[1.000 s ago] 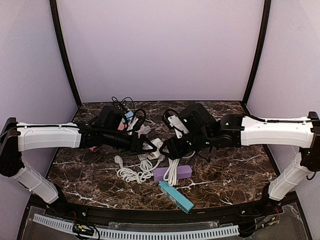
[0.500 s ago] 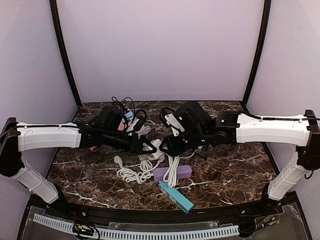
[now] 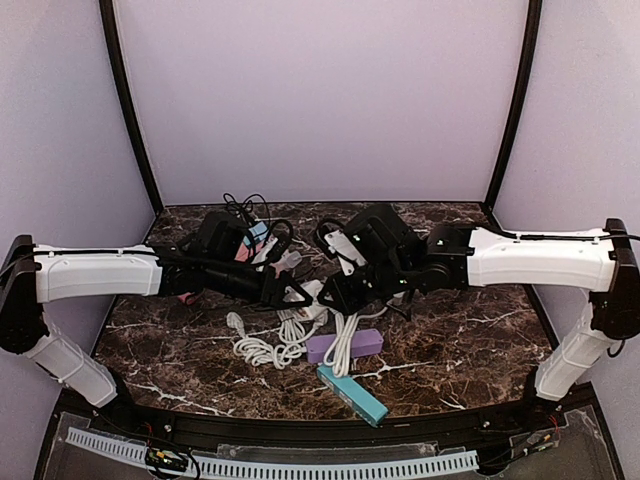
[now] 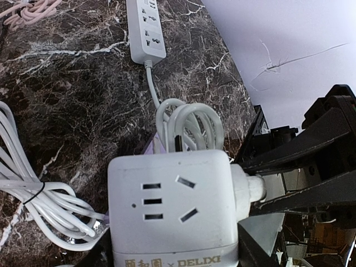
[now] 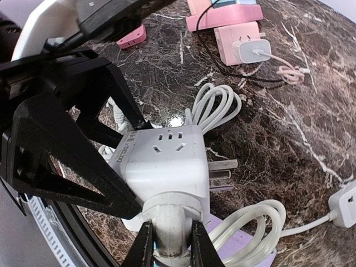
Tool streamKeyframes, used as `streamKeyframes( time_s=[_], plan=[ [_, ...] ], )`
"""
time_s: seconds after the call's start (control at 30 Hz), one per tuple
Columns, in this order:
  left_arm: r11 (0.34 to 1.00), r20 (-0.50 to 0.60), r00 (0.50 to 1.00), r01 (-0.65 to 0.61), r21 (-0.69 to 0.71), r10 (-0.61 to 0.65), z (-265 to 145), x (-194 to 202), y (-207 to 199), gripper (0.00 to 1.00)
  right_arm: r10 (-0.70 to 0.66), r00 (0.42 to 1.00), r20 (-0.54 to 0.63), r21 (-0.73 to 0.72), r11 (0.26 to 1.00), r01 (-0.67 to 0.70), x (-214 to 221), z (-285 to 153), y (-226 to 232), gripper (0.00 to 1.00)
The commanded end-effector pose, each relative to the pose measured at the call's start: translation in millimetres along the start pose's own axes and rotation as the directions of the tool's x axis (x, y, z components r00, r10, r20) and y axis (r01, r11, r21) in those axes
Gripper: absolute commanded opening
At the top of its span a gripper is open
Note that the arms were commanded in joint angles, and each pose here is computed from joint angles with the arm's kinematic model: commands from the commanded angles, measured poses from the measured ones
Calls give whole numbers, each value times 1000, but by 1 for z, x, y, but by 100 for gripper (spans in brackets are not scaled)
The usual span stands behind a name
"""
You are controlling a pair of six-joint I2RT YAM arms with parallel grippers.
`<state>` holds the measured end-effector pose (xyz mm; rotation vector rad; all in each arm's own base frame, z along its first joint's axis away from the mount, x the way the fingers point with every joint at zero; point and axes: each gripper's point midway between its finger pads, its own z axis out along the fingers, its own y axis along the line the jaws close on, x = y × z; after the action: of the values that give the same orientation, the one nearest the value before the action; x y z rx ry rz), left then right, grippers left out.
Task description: Pull the plug off the socket
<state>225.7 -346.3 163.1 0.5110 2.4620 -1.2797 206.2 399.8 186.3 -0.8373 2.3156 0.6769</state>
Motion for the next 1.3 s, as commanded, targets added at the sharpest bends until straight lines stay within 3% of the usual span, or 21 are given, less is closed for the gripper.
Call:
streamKeyframes(
  time_s=[0.0, 0.3, 0.53, 0.7, 0.9, 1.27],
  plan=[
    [996, 43, 996, -74, 45, 72, -16, -8, -17, 3, 26, 1000, 4, -2, 1000, -26, -2, 4, -2, 0],
    [977, 65, 987, -156, 145, 148, -24, -5, -38, 1, 116, 991, 60, -77, 991, -111, -7, -10, -17, 0],
    [971, 66, 984, -171, 167, 162, -27, -3, -42, 1, 101, 993, 61, -93, 991, -95, -11, -10, -15, 0],
    [997, 49, 996, -72, 26, 71, -23, -4, -14, 1, 59, 995, 75, -58, 997, -54, -15, -11, -7, 0],
    [997, 59, 997, 56, -47, -53, -17, -5, 9, 1, -1, 993, 118, 38, 999, -3, -20, -19, 6, 0],
    [996, 50, 996, 77, -54, -74, -14, -4, 15, 1, -14, 990, 143, 66, 998, 5, -22, -25, 17, 0]
  ],
)
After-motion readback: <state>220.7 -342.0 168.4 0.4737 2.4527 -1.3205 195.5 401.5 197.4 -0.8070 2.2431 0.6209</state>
